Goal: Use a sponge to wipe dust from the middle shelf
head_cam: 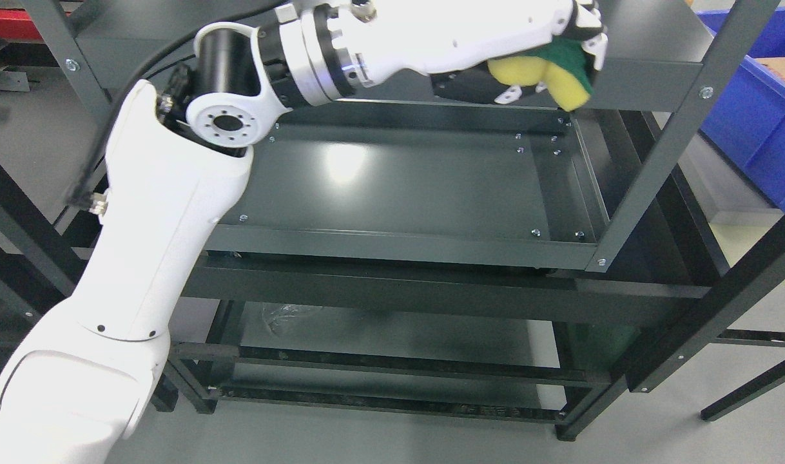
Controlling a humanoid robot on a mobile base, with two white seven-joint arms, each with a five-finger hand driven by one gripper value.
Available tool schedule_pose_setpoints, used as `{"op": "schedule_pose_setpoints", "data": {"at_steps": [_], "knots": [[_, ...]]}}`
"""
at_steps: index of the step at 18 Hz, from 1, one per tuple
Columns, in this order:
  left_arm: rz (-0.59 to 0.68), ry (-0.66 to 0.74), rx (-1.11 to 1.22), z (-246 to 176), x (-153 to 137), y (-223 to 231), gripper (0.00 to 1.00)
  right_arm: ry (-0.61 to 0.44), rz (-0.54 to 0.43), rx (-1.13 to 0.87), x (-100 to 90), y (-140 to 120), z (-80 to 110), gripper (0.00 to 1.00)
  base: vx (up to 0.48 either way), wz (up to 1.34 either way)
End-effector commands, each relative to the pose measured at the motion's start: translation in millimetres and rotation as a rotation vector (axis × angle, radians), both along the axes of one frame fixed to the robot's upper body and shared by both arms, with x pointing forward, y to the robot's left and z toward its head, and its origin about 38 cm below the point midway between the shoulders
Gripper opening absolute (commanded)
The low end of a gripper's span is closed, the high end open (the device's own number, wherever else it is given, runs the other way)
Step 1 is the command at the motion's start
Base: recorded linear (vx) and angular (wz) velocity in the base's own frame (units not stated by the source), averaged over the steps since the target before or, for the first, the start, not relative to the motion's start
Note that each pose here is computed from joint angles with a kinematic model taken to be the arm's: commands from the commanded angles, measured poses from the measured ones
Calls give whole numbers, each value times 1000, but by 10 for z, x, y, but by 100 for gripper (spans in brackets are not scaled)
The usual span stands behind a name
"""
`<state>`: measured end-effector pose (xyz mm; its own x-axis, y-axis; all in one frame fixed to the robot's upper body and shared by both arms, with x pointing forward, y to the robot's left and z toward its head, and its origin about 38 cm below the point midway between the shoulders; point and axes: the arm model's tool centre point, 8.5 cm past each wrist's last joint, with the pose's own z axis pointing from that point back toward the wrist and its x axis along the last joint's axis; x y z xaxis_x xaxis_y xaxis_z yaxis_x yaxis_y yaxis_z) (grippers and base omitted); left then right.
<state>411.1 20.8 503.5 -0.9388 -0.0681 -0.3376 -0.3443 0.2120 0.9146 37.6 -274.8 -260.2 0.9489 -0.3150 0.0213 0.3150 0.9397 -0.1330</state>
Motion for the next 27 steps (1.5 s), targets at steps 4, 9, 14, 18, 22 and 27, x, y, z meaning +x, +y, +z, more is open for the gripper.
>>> {"op": "schedule_pose_setpoints", "data": {"at_steps": [4, 9, 14, 18, 22, 27], "knots": [[-153, 139, 232, -1053, -257, -863, 3, -17, 0, -21, 58, -125, 13, 100, 0, 0], [-180, 395, 223, -2090, -356, -824, 3, -17, 0, -21, 58, -125, 13, 100, 0, 0], [-38, 804, -209, -2809, -141, -46, 4, -17, 0, -21, 58, -125, 13, 100, 0, 0], [311, 1080, -916, -3083, 301, 1088, 4, -17, 0, -21, 58, -125, 13, 100, 0, 0], [528, 1032, -1265, -3154, 382, 1784, 3, -17, 0, -21, 58, -125, 13, 100, 0, 0], [447, 1130, -1346, -3385, -251, 1922, 2, -17, 0, -21, 58, -125, 13, 100, 0, 0]]}}
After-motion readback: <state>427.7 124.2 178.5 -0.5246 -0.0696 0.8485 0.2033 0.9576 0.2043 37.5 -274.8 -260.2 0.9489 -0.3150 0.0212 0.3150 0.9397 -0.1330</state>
